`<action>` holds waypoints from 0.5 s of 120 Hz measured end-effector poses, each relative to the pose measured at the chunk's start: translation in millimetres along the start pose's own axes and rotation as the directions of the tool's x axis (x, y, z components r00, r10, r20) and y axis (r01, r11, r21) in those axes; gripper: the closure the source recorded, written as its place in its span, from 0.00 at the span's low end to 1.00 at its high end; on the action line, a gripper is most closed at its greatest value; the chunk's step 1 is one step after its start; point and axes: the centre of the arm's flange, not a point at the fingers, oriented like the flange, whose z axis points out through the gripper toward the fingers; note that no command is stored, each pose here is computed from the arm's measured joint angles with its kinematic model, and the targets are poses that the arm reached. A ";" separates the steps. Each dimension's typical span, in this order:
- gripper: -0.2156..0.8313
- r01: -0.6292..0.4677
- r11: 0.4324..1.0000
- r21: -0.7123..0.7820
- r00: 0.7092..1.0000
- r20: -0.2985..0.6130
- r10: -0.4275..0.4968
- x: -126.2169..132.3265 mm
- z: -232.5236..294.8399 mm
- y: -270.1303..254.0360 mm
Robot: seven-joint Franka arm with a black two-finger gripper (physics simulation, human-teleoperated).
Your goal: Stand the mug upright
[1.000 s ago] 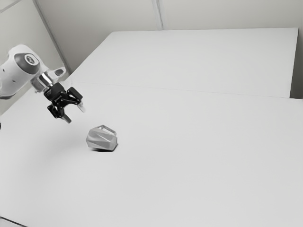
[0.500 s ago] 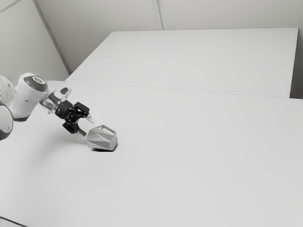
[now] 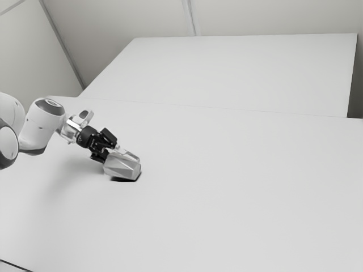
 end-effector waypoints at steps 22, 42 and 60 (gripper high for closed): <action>0.85 -0.011 1.000 0.009 1.000 -0.002 0.011 2.8 -0.4 6.7; 0.91 -0.034 0.999 0.030 0.999 -0.004 0.034 9.7 -3.2 25.2; 0.93 -0.052 0.995 0.085 0.999 0.015 0.051 10.8 2.7 40.7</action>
